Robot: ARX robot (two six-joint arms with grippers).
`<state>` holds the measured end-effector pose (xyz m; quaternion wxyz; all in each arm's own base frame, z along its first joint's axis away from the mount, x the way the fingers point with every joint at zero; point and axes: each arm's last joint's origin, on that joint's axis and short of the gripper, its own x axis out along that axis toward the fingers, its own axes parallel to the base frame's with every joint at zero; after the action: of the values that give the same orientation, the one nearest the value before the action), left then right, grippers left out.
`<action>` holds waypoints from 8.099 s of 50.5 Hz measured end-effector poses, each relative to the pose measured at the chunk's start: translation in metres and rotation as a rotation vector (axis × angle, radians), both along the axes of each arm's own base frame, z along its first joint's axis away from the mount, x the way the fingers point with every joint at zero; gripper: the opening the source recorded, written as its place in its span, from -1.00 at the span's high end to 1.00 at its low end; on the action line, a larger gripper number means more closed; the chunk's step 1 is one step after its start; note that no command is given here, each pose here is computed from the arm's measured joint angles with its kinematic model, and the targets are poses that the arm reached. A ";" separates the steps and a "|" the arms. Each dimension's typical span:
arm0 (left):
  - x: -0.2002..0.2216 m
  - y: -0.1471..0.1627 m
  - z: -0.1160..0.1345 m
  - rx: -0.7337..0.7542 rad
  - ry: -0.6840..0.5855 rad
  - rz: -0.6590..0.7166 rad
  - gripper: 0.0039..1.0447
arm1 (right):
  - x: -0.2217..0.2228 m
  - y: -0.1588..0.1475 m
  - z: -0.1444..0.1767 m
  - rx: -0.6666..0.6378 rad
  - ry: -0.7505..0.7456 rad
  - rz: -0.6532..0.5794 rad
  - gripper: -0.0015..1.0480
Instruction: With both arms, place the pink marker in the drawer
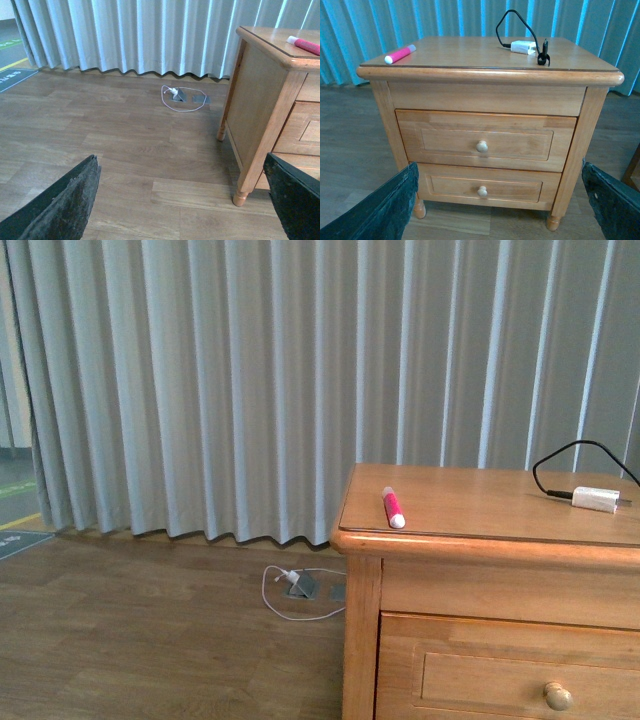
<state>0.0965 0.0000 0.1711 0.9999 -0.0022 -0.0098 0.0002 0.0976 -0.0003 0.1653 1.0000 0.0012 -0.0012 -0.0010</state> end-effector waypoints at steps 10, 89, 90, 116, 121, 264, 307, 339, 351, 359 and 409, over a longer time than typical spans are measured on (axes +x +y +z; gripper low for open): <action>0.000 0.000 0.000 0.000 0.000 0.000 -0.89 | 0.000 0.000 0.000 0.000 0.000 0.000 -0.84; 0.000 0.000 0.000 0.000 0.000 0.000 -0.89 | 0.210 0.038 -0.048 0.001 0.432 0.042 -0.84; 0.000 0.000 0.000 0.000 0.000 0.000 -0.89 | 0.214 0.039 -0.050 0.000 0.431 0.039 -0.84; 0.000 0.000 0.000 0.000 0.000 0.000 -0.89 | 0.287 0.029 -0.096 -0.005 0.442 -0.067 -0.84; 0.000 0.000 0.000 0.000 0.000 0.000 -0.89 | 0.292 0.028 -0.102 -0.005 0.443 -0.075 -0.84; 0.000 0.000 0.000 0.000 0.000 0.000 -0.89 | 0.032 -0.003 0.033 0.249 0.316 0.045 -0.84; 0.032 -0.007 0.056 0.034 0.021 0.072 -0.89 | 0.032 -0.003 0.033 0.249 0.316 0.045 -0.84; 0.224 -0.105 0.124 0.131 0.160 -0.234 -0.89 | 0.032 -0.003 0.032 0.249 0.316 0.044 -0.84; 0.274 -0.168 0.099 0.094 0.199 -0.335 -0.89 | 0.032 -0.003 0.032 0.249 0.316 0.045 -0.84; 0.302 -0.205 0.097 0.062 0.204 -0.350 -0.89 | 0.032 -0.003 0.033 0.249 0.316 0.045 -0.84; 0.363 -0.279 0.073 0.117 0.345 -0.364 -0.52 | 0.032 -0.003 0.033 0.249 0.316 0.044 -0.84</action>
<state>0.4599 -0.2793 0.2441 0.9687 0.0541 0.1617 -0.1803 0.1297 -0.0030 0.1978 0.9797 0.1249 0.1557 0.0207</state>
